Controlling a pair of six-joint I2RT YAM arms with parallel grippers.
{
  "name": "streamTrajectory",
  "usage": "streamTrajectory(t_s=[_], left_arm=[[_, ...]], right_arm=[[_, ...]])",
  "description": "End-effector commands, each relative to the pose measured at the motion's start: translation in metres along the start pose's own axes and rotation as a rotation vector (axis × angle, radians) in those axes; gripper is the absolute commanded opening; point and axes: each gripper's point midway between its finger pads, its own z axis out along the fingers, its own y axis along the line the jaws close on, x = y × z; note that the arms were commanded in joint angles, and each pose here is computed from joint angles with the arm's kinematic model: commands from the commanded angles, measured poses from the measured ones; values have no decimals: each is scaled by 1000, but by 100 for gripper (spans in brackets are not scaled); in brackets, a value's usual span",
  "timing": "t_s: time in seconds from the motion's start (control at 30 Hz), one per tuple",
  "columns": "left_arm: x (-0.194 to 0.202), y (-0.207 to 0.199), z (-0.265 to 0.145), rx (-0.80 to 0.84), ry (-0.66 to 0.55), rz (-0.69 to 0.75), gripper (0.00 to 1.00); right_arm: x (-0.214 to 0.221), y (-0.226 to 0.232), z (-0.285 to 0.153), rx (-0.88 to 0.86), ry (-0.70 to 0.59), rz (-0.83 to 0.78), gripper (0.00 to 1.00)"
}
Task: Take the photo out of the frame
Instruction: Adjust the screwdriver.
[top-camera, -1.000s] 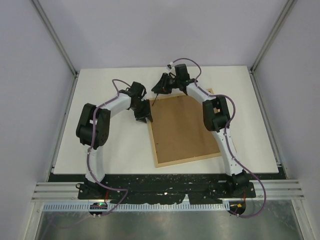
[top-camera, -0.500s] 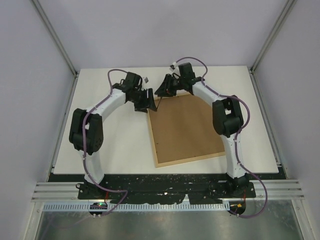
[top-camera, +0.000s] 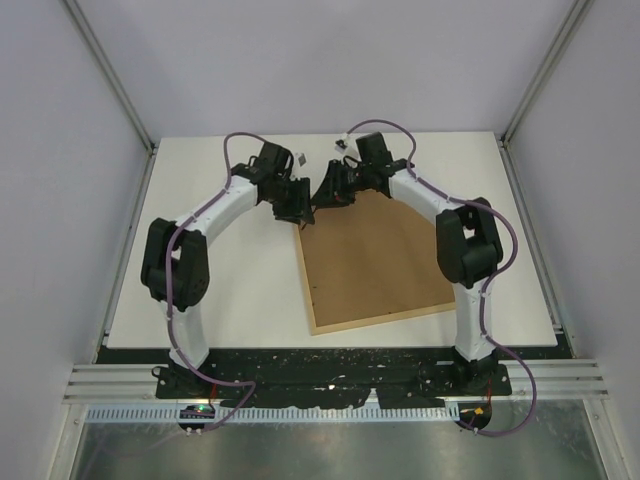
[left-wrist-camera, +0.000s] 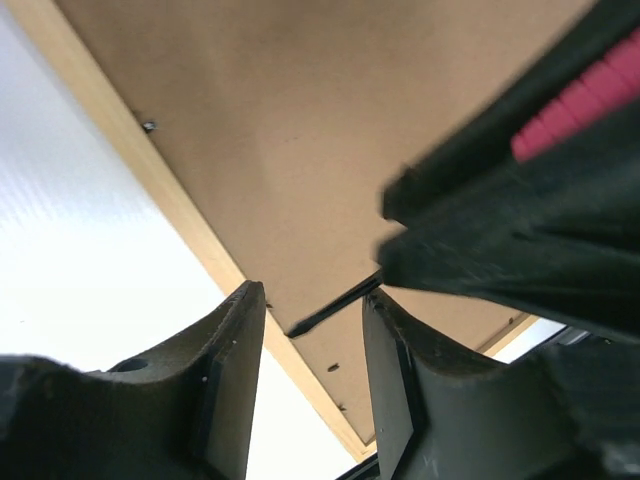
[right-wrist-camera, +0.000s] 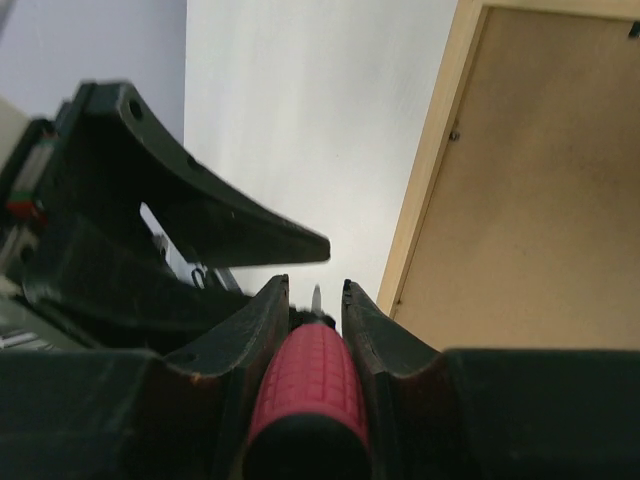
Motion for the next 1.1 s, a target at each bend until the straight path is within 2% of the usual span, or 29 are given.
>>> streamTrajectory(t_s=[0.0,0.3,0.5,0.63,0.77,0.9,1.07], left_arm=[[-20,15,-14,-43,-62,7,45],[-25,24,-13,-89,-74,22,40],[-28,39,-15,-147,-85,21,38],[-31,43,-17,-147,-92,15,40],[-38,39,-25,-105,-120,5,51],[-44,48,-34,-98,-148,-22,57],[-42,76,-27,-128,-136,-93,56]], right_arm=[[22,26,-29,-61,59,-62,8],[29,41,-40,-124,94,-120,8],[40,42,-42,-168,162,-123,8],[24,27,-40,-110,81,-134,8],[-15,13,-36,-121,-83,-126,8],[-36,-2,-25,-145,-129,-61,8],[-58,-15,-4,-183,-163,-50,8]])
